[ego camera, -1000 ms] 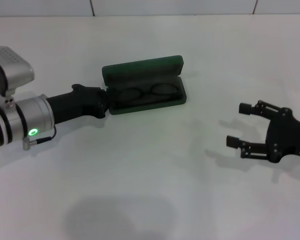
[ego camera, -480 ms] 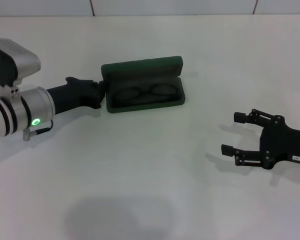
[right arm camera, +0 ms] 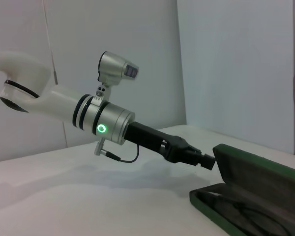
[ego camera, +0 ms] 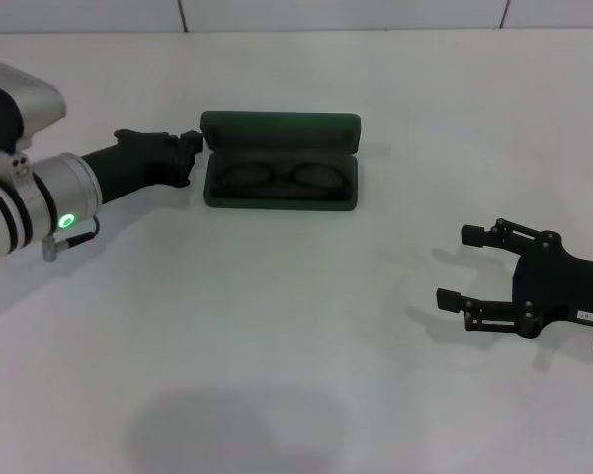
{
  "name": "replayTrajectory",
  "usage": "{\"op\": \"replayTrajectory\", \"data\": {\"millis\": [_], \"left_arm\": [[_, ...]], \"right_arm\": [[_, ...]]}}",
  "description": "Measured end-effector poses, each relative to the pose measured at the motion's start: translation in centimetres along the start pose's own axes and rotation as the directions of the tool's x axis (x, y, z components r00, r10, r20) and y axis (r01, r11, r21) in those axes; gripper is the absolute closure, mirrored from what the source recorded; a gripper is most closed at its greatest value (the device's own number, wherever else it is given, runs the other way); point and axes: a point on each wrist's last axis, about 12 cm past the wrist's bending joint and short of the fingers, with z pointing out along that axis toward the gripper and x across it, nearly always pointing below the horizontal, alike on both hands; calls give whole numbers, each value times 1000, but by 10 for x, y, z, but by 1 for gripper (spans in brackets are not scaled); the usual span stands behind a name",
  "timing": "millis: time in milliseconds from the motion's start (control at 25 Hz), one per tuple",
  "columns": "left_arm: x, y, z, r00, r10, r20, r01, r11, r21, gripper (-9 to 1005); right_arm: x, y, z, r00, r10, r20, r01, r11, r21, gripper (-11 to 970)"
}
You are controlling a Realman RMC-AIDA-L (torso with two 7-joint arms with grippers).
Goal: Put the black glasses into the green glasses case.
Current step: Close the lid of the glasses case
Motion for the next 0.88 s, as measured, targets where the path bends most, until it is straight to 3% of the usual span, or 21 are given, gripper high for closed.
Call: {"op": "replayTrajectory", "data": {"millis": [280,520,680,880], "left_arm": [[2,1,-3,999,-43,0,43,999,-2,981],[-1,6,-26,955,-296,-10,296,952,77,981],[-25,3,-37,950,-313,15,308,943,127,980],[-69,-8,-32,945,-326,-22,326,935,138,980]], "right_arm": [[0,-1,0,1000,0,2,0,1000,5,73],[0,-2,0,1000,-1,-2,1,1000,18,73],[1,-4,0,1000,0,-13,1,999,33,73],[2,-4,0,1000,2,-16,-1,999,38,73]]}}
